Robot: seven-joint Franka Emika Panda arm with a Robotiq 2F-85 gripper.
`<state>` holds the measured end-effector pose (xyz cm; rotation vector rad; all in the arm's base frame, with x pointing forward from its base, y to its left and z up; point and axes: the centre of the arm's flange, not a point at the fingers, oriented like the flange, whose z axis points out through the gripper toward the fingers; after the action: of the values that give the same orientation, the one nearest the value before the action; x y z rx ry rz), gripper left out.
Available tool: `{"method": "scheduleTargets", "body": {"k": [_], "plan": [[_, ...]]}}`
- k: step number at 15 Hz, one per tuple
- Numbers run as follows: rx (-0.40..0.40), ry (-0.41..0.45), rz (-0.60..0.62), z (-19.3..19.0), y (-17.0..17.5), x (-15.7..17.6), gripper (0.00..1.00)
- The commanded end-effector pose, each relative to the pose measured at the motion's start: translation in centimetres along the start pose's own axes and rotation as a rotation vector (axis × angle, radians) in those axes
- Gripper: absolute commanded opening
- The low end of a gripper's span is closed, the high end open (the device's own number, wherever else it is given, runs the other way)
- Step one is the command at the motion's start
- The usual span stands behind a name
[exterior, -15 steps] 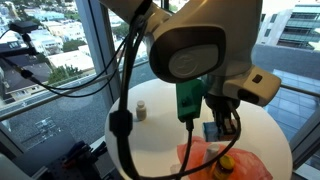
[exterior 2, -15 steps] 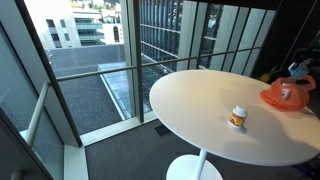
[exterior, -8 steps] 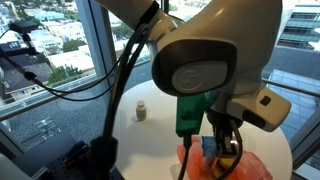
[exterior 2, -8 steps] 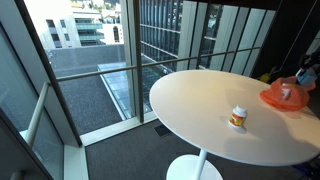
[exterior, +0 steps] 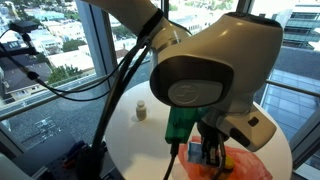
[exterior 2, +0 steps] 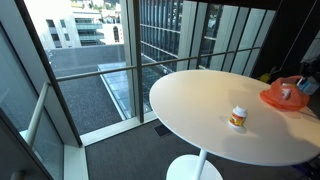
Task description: Pick up the mentos container from the table and put it in the orange plastic bag, pick up the longest white container from the orange plastic bag and put it on the table, pick up the white medicine bottle from the table and put it in the orange plastic bag
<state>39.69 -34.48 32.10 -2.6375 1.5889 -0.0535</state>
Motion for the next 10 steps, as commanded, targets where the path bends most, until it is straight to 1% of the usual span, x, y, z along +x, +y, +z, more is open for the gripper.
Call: {"method": "scheduleTargets", "body": {"k": [1,4,10], "plan": [[0.021,-0.053,0.007,0.7,0.2,-0.2,0.18],[0.024,-0.078,0.013,1.5,0.0,-0.3,0.18],[0.023,-0.094,0.059,3.0,0.3,0.0,0.18]]}}
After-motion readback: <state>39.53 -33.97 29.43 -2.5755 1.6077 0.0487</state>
